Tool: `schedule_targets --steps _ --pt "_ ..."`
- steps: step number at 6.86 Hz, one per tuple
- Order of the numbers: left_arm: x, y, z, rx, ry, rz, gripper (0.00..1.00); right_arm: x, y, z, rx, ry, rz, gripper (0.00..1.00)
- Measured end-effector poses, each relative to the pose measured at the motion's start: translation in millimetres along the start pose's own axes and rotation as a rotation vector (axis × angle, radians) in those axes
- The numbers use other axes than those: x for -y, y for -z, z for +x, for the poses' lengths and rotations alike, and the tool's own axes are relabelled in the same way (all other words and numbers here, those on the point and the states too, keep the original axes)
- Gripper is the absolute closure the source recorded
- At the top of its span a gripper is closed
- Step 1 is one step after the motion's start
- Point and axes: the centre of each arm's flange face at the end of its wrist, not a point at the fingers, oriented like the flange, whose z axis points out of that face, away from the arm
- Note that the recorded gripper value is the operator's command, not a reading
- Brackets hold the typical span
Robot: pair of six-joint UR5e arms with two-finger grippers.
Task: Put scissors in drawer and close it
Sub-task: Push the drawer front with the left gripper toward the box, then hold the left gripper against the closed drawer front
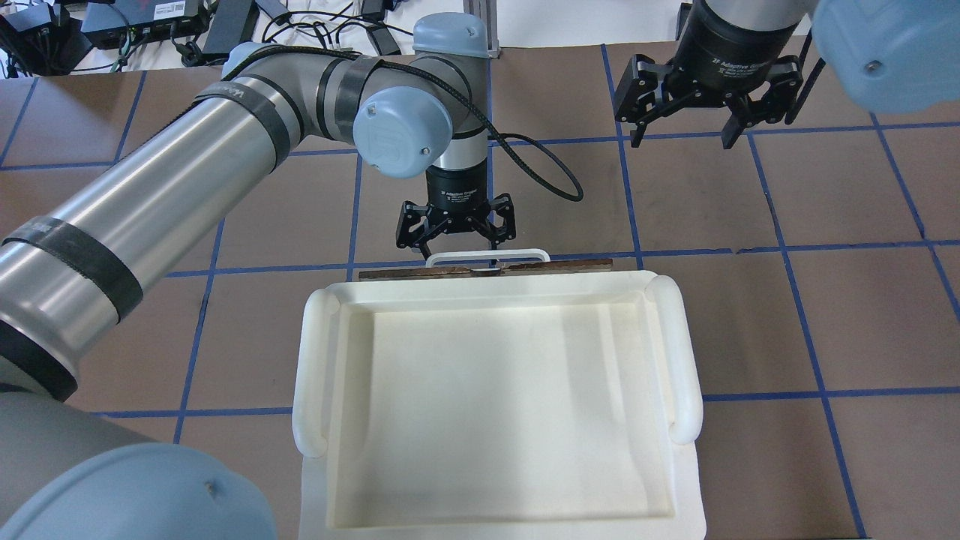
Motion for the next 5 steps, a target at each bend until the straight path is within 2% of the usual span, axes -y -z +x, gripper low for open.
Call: schedule_targets --steps 5 --pt "-13.0 -11.8 -1.4 0.035 -0.002 -0.067 0.00 -0.1 -3.0 -0.1 0.002 0.000 -0.006 0.00"
